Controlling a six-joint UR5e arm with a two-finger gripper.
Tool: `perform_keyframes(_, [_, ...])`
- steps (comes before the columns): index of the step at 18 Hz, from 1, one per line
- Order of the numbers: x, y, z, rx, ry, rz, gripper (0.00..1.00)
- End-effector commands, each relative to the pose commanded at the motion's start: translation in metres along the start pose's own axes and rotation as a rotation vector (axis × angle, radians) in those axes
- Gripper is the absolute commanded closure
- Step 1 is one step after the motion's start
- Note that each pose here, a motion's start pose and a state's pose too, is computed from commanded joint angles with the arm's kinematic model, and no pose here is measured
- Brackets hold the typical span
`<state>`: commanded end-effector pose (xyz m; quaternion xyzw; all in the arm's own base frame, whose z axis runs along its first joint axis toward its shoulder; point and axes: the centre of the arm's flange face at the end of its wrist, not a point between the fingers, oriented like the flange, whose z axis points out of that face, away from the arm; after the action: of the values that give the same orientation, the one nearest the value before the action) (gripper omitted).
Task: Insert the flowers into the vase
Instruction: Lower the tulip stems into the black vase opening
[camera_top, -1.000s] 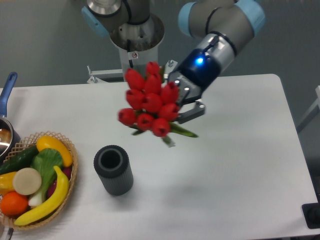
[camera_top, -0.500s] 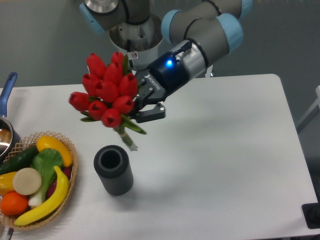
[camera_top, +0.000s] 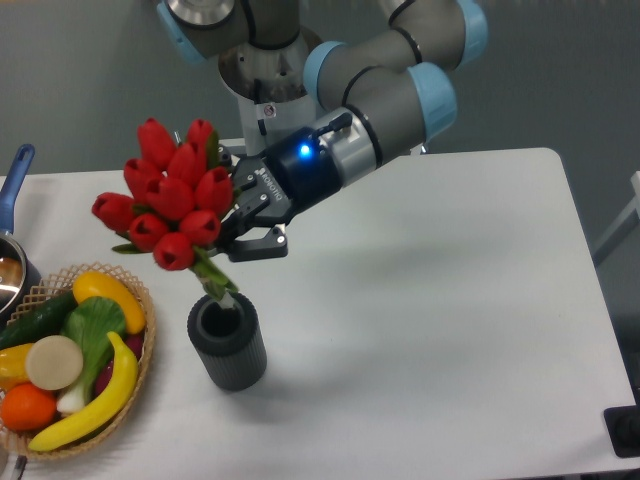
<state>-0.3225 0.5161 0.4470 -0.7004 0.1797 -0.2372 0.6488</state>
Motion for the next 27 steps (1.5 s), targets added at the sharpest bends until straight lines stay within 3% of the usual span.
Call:
perform_keyframes(18, [-0.016, 0.075, 0.005, -0.021, 0.002, -0.142, 0.66])
perform_keyframes(23, [-0.019, 0.086, 0.003, -0.021, -0.001, -0.155, 0.66])
perform_keyframes(27, [-0.021, 0.113, 0.000, -0.022, -0.006, -0.166, 0.65])
